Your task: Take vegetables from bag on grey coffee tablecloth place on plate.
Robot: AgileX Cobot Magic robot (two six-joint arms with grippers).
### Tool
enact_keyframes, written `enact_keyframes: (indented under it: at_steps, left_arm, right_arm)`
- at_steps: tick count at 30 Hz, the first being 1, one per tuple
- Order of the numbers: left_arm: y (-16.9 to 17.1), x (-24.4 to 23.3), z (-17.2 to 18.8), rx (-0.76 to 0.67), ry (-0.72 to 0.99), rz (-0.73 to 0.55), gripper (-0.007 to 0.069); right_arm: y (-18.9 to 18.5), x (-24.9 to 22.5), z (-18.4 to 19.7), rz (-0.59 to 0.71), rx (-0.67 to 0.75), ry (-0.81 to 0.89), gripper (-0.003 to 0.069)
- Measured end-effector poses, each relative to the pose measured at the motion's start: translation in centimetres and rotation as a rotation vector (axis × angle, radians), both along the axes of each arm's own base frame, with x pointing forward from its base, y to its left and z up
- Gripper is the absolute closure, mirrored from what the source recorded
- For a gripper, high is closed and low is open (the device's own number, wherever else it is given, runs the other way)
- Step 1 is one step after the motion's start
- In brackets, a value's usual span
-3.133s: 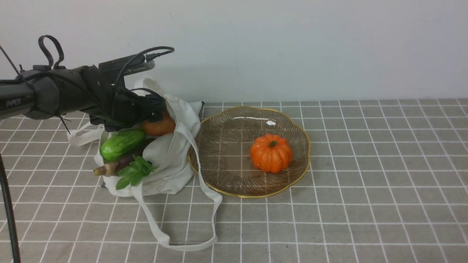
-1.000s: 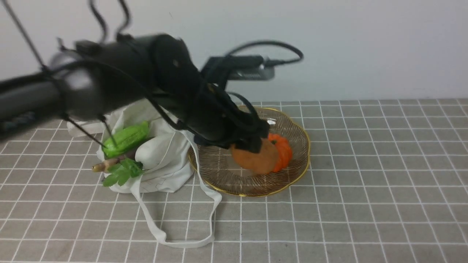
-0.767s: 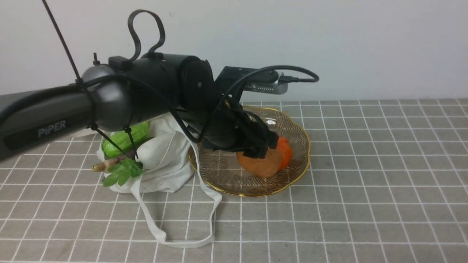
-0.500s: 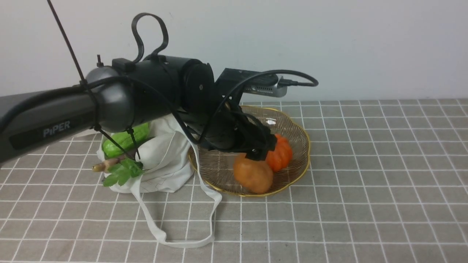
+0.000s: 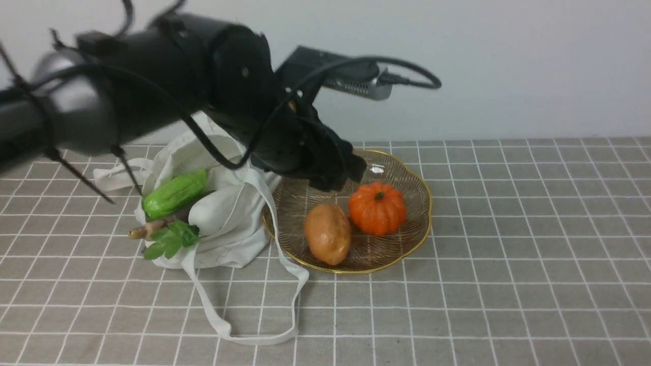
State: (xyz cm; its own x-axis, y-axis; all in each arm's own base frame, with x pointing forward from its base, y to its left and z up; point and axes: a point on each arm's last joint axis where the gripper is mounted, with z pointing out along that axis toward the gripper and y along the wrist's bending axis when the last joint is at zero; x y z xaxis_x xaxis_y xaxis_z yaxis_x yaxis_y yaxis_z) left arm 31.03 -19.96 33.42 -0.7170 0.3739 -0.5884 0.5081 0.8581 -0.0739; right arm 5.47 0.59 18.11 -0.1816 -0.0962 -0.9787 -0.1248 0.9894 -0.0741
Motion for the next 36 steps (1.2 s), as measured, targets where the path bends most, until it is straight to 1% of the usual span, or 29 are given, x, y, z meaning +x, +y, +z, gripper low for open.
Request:
enact_keyframes:
  at_steps: [3, 4, 5, 6, 7, 8, 9, 11, 12, 14, 16, 17, 18, 21, 22, 23, 25, 26, 27, 28, 29, 31, 34, 35, 36]
  left_arm:
    - [1.9, -2.3, 3.8, 0.033, -0.043, 0.000, 0.0534]
    - [2.9, -3.6, 5.2, 0.047, -0.065, -0.002, 0.0582]
    - [3.7, -4.6, 6.2, 0.064, -0.073, 0.002, 0.0607]
    - [4.0, -5.0, 6.6, 0.072, -0.075, 0.003, 0.0610]
    - [5.4, -6.7, 8.0, 0.100, -0.081, 0.014, 0.0624]
    - [5.5, -6.9, 8.1, 0.100, -0.081, 0.015, 0.0625]
    - [6.9, -8.6, 9.1, 0.115, -0.085, 0.037, 0.0630]
    - [8.2, -10.3, 10.1, 0.111, -0.108, 0.069, 0.0630]
    - [8.4, -10.5, 10.2, 0.110, -0.111, 0.072, 0.0630]
    - [10.1, -13.1, 10.3, 0.083, -0.128, 0.105, 0.0630]
    - [11.8, -16.1, 9.7, 0.035, -0.127, 0.134, 0.0630]
    - [12.0, -16.3, 9.7, 0.035, -0.127, 0.134, 0.0630]
    - [12.9, -18.1, 8.4, -0.020, -0.138, 0.148, 0.0630]
    - [14.1, -20.5, 5.5, -0.145, -0.208, 0.173, 0.0630]
    - [14.3, -21.0, 4.0, -0.201, -0.242, 0.189, 0.0630]
    - [14.5, -21.3, 3.8, -0.220, -0.256, 0.194, 0.0630]
    - [15.0, -22.2, 0.4, -0.327, -0.354, 0.200, 0.0630]
    - [14.9, -22.1, 0.1, -0.331, -0.354, 0.200, 0.0630]
    - [15.1, -22.6, -1.8, -0.379, -0.412, 0.192, 0.0630]
    - [15.1, -22.6, -1.8, -0.379, -0.412, 0.192, 0.0630]
    - [15.2, -22.9, -4.2, -0.418, -0.454, 0.182, 0.0630]
    - [15.3, -23.1, -6.2, -0.427, -0.467, 0.176, 0.0633]
    - [15.5, -23.4, -9.4, -0.396, -0.430, 0.174, 0.0634]
    - [15.5, -23.4, -9.4, -0.396, -0.431, 0.173, 0.0634]
    - [15.6, -23.5, -10.6, -0.378, -0.405, 0.175, 0.0634]
  right_arm:
    - [0.0, 0.0, 0.0, 0.000, 0.000, 0.000, 0.0673]
    - [0.0, 0.0, 0.0, 0.000, 0.000, 0.000, 0.0673]
    - [0.0, 0.0, 0.0, 0.000, 0.000, 0.000, 0.0673]
    - [0.0, 0.0, 0.0, 0.000, 0.000, 0.000, 0.0673]
    - [0.0, 0.0, 0.0, 0.000, 0.000, 0.000, 0.0673]
    - [0.0, 0.0, 0.0, 0.000, 0.000, 0.000, 0.0673]
    - [0.0, 0.0, 0.0, 0.000, 0.000, 0.000, 0.0673]
    - [0.0, 0.0, 0.0, 0.000, 0.000, 0.000, 0.0673]
    - [0.0, 0.0, 0.0, 0.000, 0.000, 0.000, 0.0673]
    - [0.0, 0.0, 0.0, 0.000, 0.000, 0.000, 0.0673]
    - [0.0, 0.0, 0.0, 0.000, 0.000, 0.000, 0.0673]
    - [0.0, 0.0, 0.0, 0.000, 0.000, 0.000, 0.0673]
    - [0.0, 0.0, 0.0, 0.000, 0.000, 0.000, 0.0673]
    - [0.0, 0.0, 0.0, 0.000, 0.000, 0.000, 0.0673]
    - [0.0, 0.0, 0.0, 0.000, 0.000, 0.000, 0.0673]
    - [0.0, 0.0, 0.0, 0.000, 0.000, 0.000, 0.0673]
    - [0.0, 0.0, 0.0, 0.000, 0.000, 0.000, 0.0673]
    - [0.0, 0.0, 0.0, 0.000, 0.000, 0.000, 0.0673]
    - [0.0, 0.0, 0.0, 0.000, 0.000, 0.000, 0.0673]
    - [0.0, 0.0, 0.0, 0.000, 0.000, 0.000, 0.0673]
    - [0.0, 0.0, 0.0, 0.000, 0.000, 0.000, 0.0673]
    - [0.0, 0.0, 0.0, 0.000, 0.000, 0.000, 0.0673]
    - [0.0, 0.0, 0.0, 0.000, 0.000, 0.000, 0.0673]
    - [0.0, 0.0, 0.0, 0.000, 0.000, 0.000, 0.0673]
    - [0.0, 0.0, 0.0, 0.000, 0.000, 0.000, 0.0673]
